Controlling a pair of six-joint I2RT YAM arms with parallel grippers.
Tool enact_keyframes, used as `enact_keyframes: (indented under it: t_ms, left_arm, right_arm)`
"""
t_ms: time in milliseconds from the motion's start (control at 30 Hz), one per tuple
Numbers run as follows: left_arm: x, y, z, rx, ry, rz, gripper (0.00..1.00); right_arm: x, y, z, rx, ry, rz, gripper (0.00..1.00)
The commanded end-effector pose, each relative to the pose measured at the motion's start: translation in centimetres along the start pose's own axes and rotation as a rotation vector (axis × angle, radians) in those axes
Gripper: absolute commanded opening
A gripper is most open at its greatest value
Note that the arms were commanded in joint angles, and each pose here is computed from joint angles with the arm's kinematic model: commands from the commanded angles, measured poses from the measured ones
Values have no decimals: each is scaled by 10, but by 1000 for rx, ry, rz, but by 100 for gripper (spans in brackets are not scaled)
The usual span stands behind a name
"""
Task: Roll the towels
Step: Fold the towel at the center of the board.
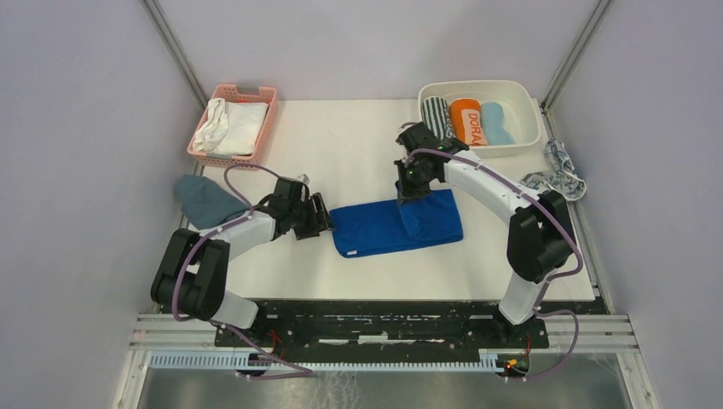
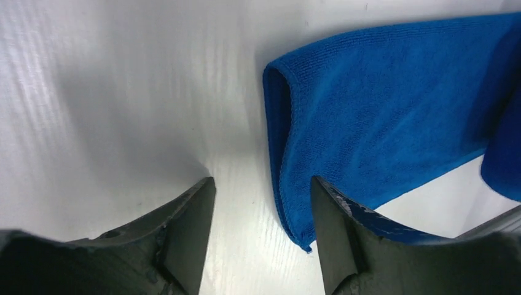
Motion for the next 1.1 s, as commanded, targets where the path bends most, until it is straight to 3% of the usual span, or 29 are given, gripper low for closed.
enact_keyframes:
  t_ms: [0, 233, 500, 1067]
  left_arm:
    - [12, -3, -9, -19, 31, -22, 63]
    - [25, 11, -5, -16, 22, 27, 47]
    - [30, 21, -8, -4, 24, 54, 15]
    - [28, 24, -9, 18, 3, 53, 11]
  right_arm:
    - [1, 0, 45, -12, -72, -15, 0]
    - [13, 16, 85, -52, -92, 8, 0]
    - [27, 34, 119, -72, -123, 44, 1]
    - [51, 37, 150, 26, -190, 36, 3]
Point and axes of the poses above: each gripper's point midway between its finger pads, its own x axis out along the fingers, its own z axis along the line the jaws close on, y = z × x, the point moved 3 cm from there along -x, back along the fingers, and after that the axes turned 11 degrees about x, right-handed, at the moved point
